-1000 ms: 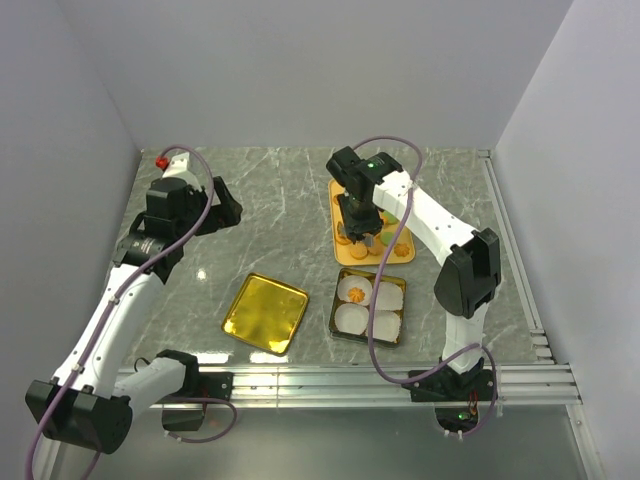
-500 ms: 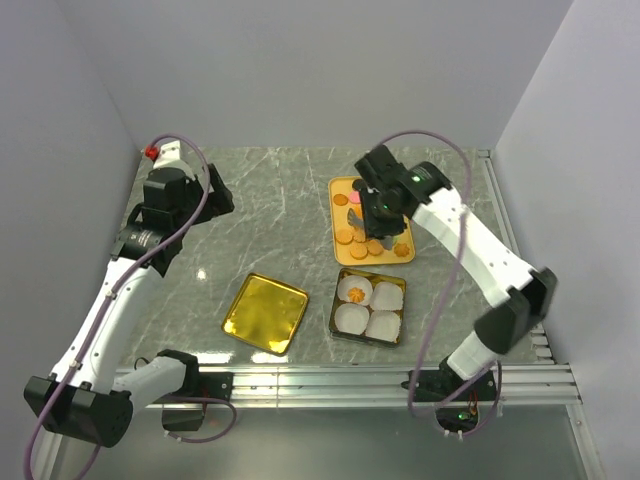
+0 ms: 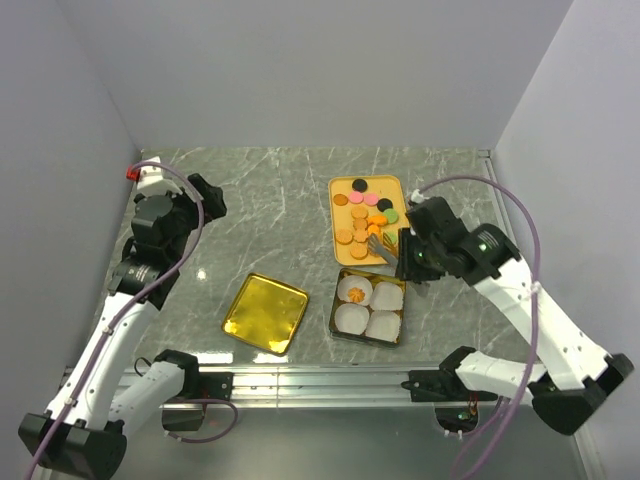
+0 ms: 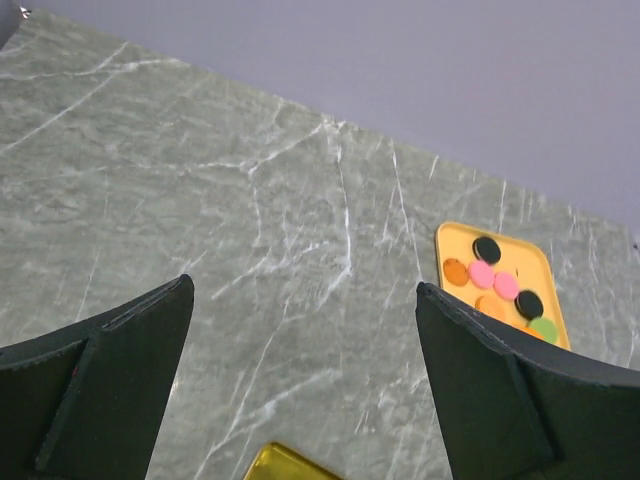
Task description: Pack the cookies
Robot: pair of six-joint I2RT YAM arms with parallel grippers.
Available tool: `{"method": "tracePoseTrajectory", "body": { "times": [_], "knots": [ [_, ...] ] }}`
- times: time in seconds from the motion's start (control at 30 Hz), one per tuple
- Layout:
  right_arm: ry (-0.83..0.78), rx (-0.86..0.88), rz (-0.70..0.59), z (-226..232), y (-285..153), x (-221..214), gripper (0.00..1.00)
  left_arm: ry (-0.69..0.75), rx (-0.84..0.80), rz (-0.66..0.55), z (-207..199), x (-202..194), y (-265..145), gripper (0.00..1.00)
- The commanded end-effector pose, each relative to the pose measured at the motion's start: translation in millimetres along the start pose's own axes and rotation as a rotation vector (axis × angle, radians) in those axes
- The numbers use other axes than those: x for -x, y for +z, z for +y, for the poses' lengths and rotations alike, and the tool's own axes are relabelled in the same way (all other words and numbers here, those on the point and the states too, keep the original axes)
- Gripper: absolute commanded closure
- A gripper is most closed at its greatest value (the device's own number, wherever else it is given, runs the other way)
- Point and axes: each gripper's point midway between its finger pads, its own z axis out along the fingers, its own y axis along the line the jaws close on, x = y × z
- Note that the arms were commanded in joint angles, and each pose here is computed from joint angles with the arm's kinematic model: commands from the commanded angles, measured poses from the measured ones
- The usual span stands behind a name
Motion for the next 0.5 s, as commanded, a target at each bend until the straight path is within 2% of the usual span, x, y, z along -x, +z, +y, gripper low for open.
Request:
{"method": "tracePoseTrajectory", "body": {
  "times": [0.0,0.1,0.17,0.27,0.47],
  "knots": [
    [0.040,0.037,-0.052,-5,-11,-9,0.63,-0.066,0.007,-0.112,-5,25,8,0.01],
    [0.036,0.036,-0.045,-13,-18,-22,0.63,-0.071,0.037,-0.038,-4,9,23,0.00],
    [0.033,0.033,-0.039,-16,-21,-28,0.63,-0.132,0.095,-0.008,2,1,28,0.01],
    [0.032,0.032,-0.021,-21,-23,-39,0.63,-0.111,0.092,0.070,-1,-12,35,0.01],
    [0.037,0.065,0.009,-23,-22,-59,0.63,-0.116,-0.065,0.128,-24,-31,32,0.01]
  ]
}}
